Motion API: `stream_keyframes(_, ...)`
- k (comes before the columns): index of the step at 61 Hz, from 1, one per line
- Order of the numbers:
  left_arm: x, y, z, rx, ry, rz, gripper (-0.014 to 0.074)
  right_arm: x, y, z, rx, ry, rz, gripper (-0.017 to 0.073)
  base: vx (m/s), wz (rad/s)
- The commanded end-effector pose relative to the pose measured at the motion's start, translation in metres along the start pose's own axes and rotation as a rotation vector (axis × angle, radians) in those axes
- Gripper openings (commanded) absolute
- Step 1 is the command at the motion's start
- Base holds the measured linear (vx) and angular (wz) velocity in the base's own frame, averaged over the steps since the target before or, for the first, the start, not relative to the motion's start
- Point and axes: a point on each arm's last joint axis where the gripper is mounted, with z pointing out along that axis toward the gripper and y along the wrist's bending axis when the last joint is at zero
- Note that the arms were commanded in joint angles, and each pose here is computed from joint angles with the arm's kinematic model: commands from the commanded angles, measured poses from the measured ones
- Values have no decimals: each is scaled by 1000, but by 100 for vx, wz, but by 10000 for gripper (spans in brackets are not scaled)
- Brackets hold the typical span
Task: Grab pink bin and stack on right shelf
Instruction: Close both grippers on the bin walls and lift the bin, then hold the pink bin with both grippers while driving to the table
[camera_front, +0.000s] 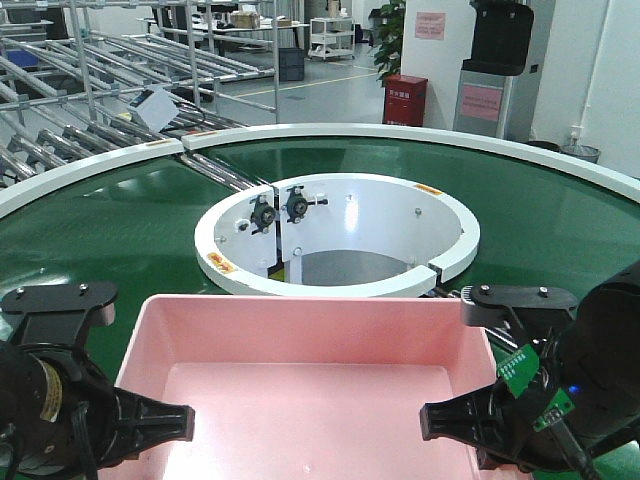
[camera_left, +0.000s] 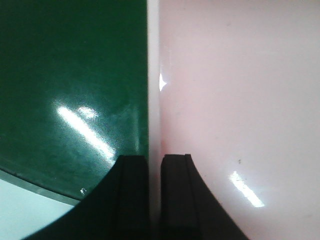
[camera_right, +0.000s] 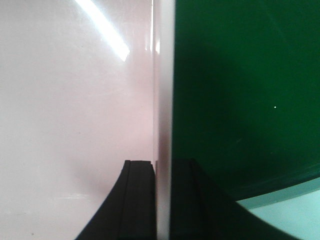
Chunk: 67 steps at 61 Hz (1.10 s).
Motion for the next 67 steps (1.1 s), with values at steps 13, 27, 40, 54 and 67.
stream_keyframes(13,-10,3,-19,16,-114,10,57,-7,-10,-19,39,-102,-25,36,0,0)
stream_keyframes(27,-10,3,-19,16,-114,10,57,-7,-10,-19,39,-102,-25,36,0,0)
stream_keyframes(40,-10,3,-19,16,-114,10,57,-7,-10,-19,39,-102,-25,36,0,0)
stream_keyframes(54,-10,3,-19,16,-114,10,57,-7,-10,-19,39,-102,-25,36,0,0)
stream_keyframes(67,-10,3,-19,17,-113,9,57,-7,-10,-19,39,-102,-25,36,-2,-7)
